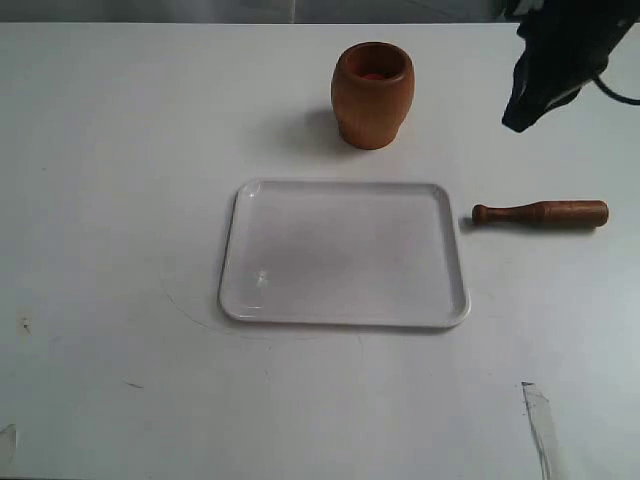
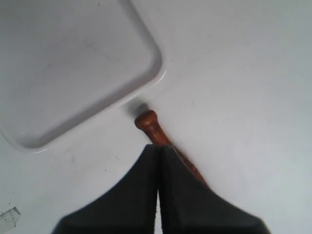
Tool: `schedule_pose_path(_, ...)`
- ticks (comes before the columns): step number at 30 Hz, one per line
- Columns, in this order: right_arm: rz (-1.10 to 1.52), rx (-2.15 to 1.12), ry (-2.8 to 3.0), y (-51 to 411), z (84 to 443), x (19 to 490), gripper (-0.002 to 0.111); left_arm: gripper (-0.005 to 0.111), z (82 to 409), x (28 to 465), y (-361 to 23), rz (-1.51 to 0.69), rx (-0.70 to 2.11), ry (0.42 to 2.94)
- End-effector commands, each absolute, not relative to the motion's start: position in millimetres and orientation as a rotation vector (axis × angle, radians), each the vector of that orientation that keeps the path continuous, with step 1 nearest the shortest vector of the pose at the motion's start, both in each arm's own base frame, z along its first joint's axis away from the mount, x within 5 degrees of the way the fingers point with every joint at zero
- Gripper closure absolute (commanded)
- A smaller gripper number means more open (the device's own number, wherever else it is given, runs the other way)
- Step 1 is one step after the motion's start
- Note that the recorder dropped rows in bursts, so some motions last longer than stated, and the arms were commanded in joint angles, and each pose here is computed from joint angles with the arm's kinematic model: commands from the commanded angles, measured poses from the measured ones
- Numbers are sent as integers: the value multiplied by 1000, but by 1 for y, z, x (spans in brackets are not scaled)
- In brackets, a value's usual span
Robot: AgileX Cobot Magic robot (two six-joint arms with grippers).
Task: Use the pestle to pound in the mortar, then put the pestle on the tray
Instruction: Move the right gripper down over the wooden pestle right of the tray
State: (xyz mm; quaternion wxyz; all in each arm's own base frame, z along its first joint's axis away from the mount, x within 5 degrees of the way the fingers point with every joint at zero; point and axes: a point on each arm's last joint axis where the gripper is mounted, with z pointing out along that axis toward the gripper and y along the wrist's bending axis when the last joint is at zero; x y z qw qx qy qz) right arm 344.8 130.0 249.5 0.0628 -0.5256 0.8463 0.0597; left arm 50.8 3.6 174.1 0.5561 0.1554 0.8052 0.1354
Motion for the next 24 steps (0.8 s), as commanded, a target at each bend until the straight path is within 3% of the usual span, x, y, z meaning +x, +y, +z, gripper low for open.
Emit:
schedule_pose_path(1, 206, -1636, 2601, 133, 229, 350, 103, 107, 174, 51, 3, 302, 361, 1897)
schedule_pose_path(3, 176, -1663, 2621, 132, 220, 353, 94, 107, 174, 51, 3, 302, 361, 1897)
schedule_pose_path(6, 164, -1717, 2623, 131, 209, 355, 65, 107, 174, 51, 3, 302, 361, 1897)
schedule_pose_path(8, 166, -1739, 2612, 131, 208, 356, 53, 107, 174, 51, 3, 302, 361, 1897)
schedule_pose_path(12, 267, -1563, 2701, 137, 209, 354, 51, 107, 174, 51, 3, 302, 361, 1897)
schedule_pose_path(24, 260, -1566, 2701, 137, 209, 354, 51, 107, 174, 51, 3, 302, 361, 1897)
